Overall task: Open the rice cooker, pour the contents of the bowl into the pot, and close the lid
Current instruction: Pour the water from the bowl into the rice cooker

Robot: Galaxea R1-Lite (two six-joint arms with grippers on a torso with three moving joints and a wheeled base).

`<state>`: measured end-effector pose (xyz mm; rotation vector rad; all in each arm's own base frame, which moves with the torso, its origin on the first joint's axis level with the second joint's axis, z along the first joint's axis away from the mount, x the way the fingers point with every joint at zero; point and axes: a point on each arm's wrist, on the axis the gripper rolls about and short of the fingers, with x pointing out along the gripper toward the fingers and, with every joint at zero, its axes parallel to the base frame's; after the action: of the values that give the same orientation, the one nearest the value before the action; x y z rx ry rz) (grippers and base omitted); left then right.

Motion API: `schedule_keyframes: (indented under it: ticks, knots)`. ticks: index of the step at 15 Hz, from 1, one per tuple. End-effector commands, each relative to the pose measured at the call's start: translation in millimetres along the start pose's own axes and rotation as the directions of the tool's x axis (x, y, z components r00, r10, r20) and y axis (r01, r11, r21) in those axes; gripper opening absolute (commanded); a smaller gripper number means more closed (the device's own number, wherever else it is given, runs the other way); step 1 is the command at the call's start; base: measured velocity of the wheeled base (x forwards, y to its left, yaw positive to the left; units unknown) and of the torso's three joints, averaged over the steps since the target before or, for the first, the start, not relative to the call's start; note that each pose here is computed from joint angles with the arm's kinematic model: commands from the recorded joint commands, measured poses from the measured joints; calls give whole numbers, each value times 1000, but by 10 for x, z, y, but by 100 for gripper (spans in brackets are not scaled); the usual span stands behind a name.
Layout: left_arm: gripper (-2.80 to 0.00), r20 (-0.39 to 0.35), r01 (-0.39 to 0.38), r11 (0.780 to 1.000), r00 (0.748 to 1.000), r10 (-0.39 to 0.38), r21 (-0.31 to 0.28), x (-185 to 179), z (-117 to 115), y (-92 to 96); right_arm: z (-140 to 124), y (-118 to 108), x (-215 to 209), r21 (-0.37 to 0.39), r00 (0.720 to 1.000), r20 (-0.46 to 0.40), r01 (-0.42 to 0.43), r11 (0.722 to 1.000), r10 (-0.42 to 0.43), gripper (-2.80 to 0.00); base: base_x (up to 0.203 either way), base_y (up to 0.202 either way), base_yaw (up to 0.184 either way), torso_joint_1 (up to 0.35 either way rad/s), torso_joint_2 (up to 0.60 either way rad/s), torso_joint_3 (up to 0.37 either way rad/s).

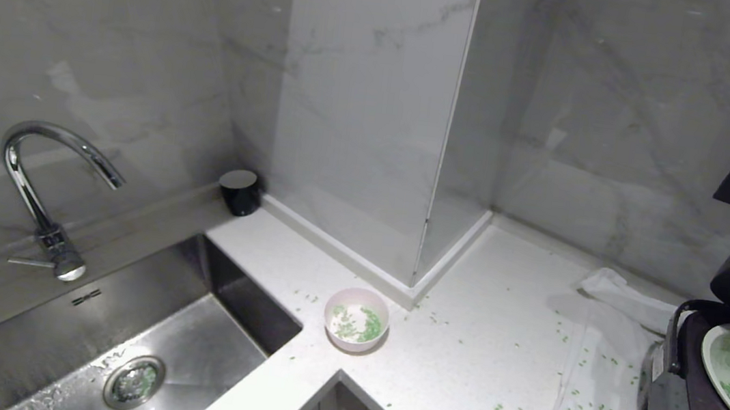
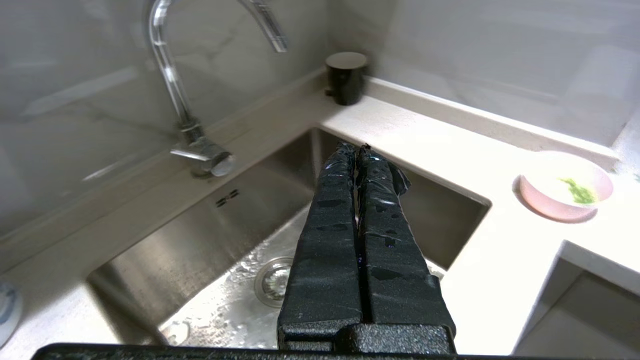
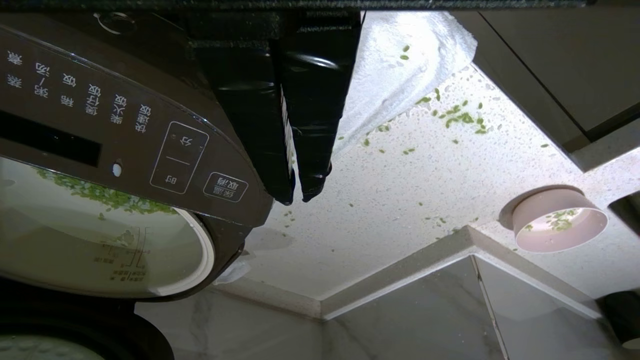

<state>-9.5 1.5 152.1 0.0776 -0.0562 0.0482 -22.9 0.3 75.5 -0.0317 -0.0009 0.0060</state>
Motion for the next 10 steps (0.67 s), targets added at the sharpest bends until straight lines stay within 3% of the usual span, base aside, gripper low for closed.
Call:
schedule_keyframes:
  ticks: [1,5,8,10]
  knots:
    - [-280,-1,22,1000,1000,-22,6,-10,-54,-2,-4,0,2,0,1000,-2,-1,1000,1,-280,0,0,0,0,0,0]
    - [-280,33,-4,999,999,3,42,-148,-317,-22,-4,0,2,0,1000,-2,-1,1000,1,-280,0,0,0,0,0,0]
    - [-280,-23,85,995,996,-84,46,-210,-584,-60,-4,0,2,0,1000,-2,0,1000,0,-280,0,0,0,0,0,0]
    - [-280,-59,95,995,994,-93,41,-200,-723,-72,-4,0,2,0,1000,-2,0,1000,0,-280,0,0,0,0,0,0]
